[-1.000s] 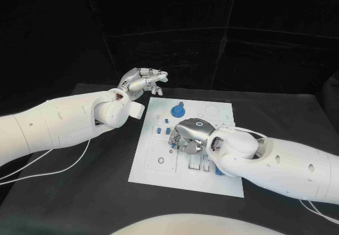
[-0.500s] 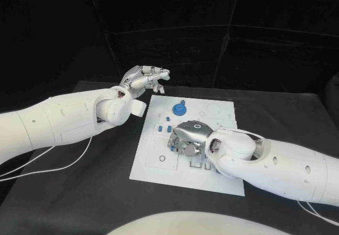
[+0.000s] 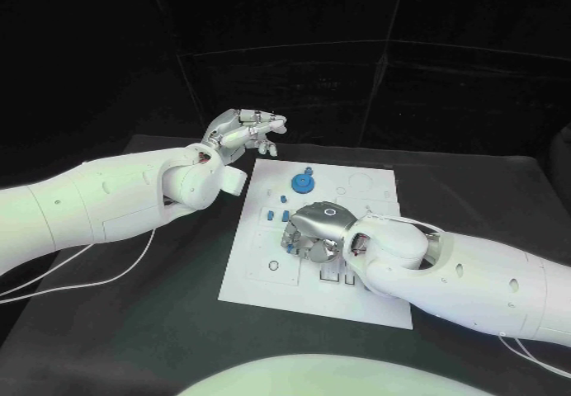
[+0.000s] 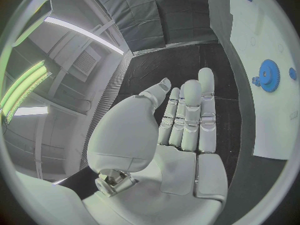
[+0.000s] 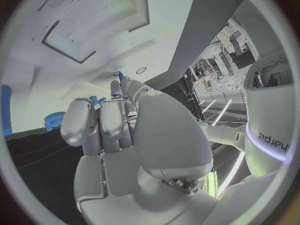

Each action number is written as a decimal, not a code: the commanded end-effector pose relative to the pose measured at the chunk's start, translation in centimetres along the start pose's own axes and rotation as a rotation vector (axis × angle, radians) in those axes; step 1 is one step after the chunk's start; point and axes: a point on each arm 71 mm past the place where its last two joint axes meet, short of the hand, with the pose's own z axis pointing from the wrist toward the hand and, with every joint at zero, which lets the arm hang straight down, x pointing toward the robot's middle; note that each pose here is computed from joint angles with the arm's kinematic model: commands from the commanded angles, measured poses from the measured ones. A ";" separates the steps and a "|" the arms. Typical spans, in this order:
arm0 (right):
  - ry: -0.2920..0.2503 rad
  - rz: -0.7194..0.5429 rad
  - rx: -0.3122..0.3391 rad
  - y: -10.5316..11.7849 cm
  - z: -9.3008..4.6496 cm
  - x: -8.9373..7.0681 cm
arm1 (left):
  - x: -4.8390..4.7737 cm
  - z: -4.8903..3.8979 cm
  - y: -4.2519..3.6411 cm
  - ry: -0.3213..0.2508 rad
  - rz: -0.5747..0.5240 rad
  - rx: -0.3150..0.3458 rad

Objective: Assemble the parts on the task board

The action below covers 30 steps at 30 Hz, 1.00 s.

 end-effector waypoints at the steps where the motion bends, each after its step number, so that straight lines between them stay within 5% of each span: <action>1: 0.000 -0.030 -0.002 0.0 0.0 0.0 | 0.03 0.04 -0.09 0.009 -0.008 0.001; 18: -0.052 -0.065 -0.016 0.2 -0.3 -0.3 | -0.25 0.05 -0.06 0.004 -0.006 -0.002; 30: -0.012 -0.089 -0.001 0.0 -0.2 0.0 | -0.25 0.07 -0.05 0.004 -0.006 -0.002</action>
